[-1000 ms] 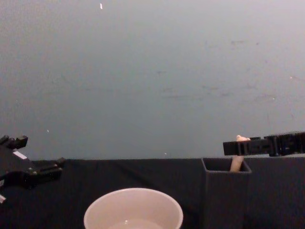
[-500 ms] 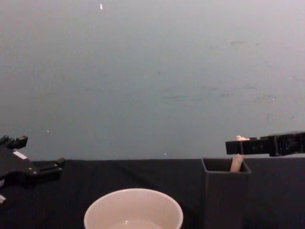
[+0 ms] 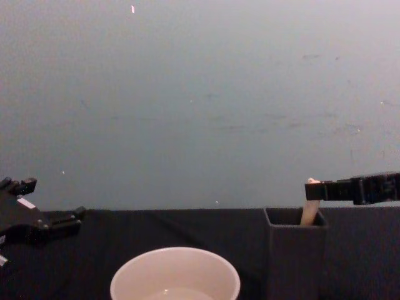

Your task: Pick up the stirring spoon with one hand, stir inside the cup, then place it back in its original position.

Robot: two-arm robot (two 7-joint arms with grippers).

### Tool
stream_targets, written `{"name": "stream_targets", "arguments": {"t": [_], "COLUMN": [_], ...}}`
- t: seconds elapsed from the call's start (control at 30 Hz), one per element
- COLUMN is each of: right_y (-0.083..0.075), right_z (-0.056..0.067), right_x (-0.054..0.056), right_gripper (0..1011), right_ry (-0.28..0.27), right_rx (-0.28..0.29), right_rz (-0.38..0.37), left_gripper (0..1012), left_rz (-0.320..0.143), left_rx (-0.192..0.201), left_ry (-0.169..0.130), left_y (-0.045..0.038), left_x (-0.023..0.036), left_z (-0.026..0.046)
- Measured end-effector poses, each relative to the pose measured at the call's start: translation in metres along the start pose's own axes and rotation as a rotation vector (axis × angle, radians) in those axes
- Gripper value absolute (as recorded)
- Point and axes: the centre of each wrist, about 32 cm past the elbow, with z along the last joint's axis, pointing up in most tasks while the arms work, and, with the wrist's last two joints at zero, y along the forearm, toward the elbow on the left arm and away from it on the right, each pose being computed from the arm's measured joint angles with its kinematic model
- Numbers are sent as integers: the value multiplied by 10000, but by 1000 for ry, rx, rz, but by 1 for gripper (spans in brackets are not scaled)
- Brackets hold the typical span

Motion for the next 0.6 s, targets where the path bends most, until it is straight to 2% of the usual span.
{"name": "stream_targets", "arguments": {"t": [0.1, 0.6], "right_y": [0, 0], "right_z": [0, 0], "right_x": [0, 0], "right_gripper": [211, 211], "right_ry": [0, 0], "right_rx": [0, 0], "right_rz": [0, 0], "left_gripper": [1001, 1001], "left_rz": [0, 0], "left_rx": [0, 0], "left_ry": [0, 0], "left_y": [0, 0], "left_x": [0, 0], "left_z": [0, 0]}}
